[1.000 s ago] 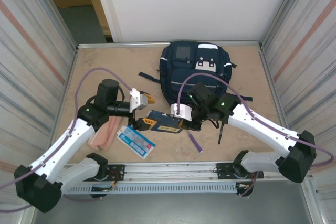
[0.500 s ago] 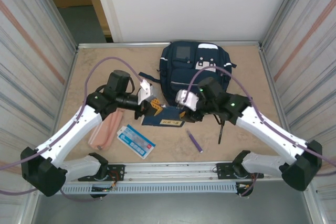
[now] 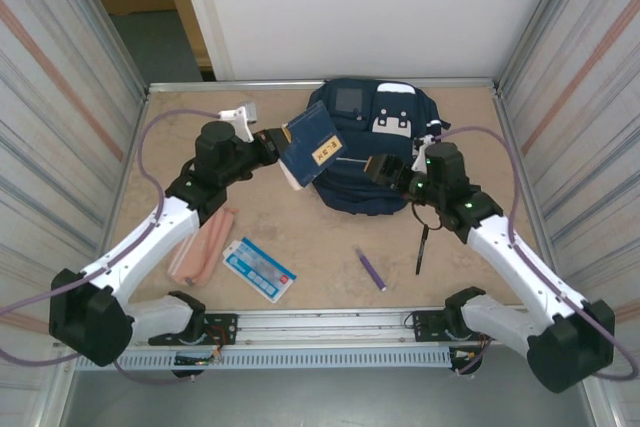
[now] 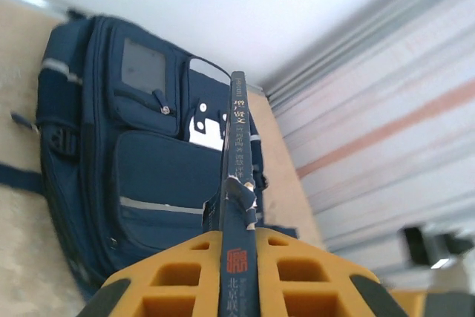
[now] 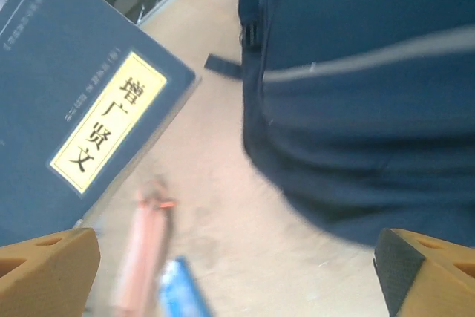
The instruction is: Pack books, pencil case, and school supplies into a backpack
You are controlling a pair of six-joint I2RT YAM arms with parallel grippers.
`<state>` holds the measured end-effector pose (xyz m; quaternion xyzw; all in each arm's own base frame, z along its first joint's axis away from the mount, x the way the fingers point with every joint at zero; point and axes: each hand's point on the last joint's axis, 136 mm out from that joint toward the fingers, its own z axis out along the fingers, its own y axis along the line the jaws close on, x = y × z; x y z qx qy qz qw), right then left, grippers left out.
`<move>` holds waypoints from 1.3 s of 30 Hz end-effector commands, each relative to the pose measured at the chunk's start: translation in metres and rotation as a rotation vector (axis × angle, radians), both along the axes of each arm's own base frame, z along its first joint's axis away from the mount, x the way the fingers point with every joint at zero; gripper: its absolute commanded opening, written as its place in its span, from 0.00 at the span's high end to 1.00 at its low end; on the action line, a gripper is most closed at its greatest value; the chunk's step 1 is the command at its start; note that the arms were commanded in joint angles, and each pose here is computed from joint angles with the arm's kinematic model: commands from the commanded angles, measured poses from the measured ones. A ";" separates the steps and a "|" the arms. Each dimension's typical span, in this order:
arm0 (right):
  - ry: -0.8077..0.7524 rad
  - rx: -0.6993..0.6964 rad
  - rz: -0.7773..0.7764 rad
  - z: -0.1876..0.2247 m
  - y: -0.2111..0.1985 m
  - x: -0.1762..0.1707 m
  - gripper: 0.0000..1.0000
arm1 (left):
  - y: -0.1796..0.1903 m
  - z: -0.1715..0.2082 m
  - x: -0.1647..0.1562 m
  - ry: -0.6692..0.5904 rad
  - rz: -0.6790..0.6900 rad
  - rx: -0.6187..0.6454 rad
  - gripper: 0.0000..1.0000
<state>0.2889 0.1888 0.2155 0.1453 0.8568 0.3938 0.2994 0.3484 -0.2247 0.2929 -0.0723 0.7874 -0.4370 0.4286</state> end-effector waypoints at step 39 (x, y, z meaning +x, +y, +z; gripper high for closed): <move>0.256 0.653 -0.289 0.040 0.092 0.008 0.01 | 0.000 -0.034 0.003 0.558 0.199 -0.688 1.00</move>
